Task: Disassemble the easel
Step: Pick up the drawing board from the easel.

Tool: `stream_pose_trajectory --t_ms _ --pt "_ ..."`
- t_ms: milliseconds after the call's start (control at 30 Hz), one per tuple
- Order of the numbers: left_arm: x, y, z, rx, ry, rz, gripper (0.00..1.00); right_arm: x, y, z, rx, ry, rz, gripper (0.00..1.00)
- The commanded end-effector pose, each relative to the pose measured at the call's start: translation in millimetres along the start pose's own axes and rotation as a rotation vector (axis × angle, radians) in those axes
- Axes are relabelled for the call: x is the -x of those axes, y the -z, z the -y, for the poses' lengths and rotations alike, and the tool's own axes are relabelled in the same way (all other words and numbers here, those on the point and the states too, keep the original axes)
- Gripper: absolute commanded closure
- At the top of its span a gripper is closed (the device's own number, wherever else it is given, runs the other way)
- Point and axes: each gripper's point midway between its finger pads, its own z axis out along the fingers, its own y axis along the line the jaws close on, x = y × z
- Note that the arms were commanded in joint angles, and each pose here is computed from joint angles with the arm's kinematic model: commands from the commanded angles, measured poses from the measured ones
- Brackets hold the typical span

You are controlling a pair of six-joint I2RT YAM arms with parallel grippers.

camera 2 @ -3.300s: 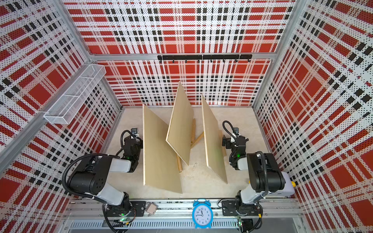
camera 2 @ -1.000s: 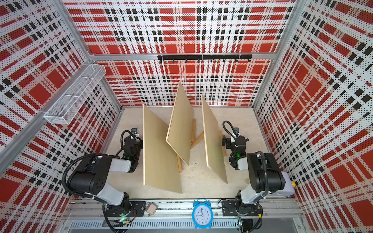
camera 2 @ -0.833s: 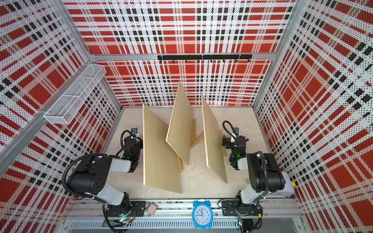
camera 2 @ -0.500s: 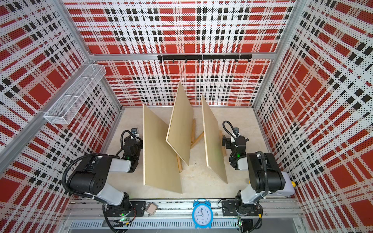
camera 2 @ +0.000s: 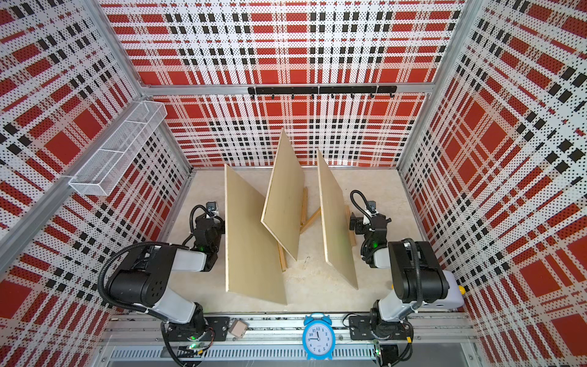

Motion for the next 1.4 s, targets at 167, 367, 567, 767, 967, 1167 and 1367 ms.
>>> stream_pose_trajectory --t_ms 167,367,567,767,967,1167,1367 --pt "7.5 -2.7 -2.6 -0.015 0.027 0.019 0.0 12.1 -0.5 0.1 -0.001 0.01 0.044 0.0" --pt "13.4 2.3 -18.4 0.036 0.076 0.022 0.01 22.4 -1.8 -0.2 0.008 0.01 0.013 0.0" --pt "45.4 22.1 -36.4 0.103 0.102 0.05 0.01 54.1 7.9 -2.0 0.033 -0.042 -0.058 0.0" --pt "114.3 59.1 -41.8 0.104 0.042 0.036 0.01 67.6 37.5 -0.7 0.022 -0.266 -0.148 0.0" --pt "163.5 95.8 -68.3 0.23 0.048 -0.002 0.01 84.8 78.8 -6.2 0.056 -0.316 -0.174 0.0" --pt "184.1 122.2 -49.8 0.161 -0.079 -0.128 0.01 91.3 112.0 -6.1 0.053 -0.297 -0.26 0.0" --pt "225.2 157.7 -38.5 0.001 0.054 -0.099 0.0 131.9 139.7 -23.1 0.169 -0.312 -0.227 0.0"
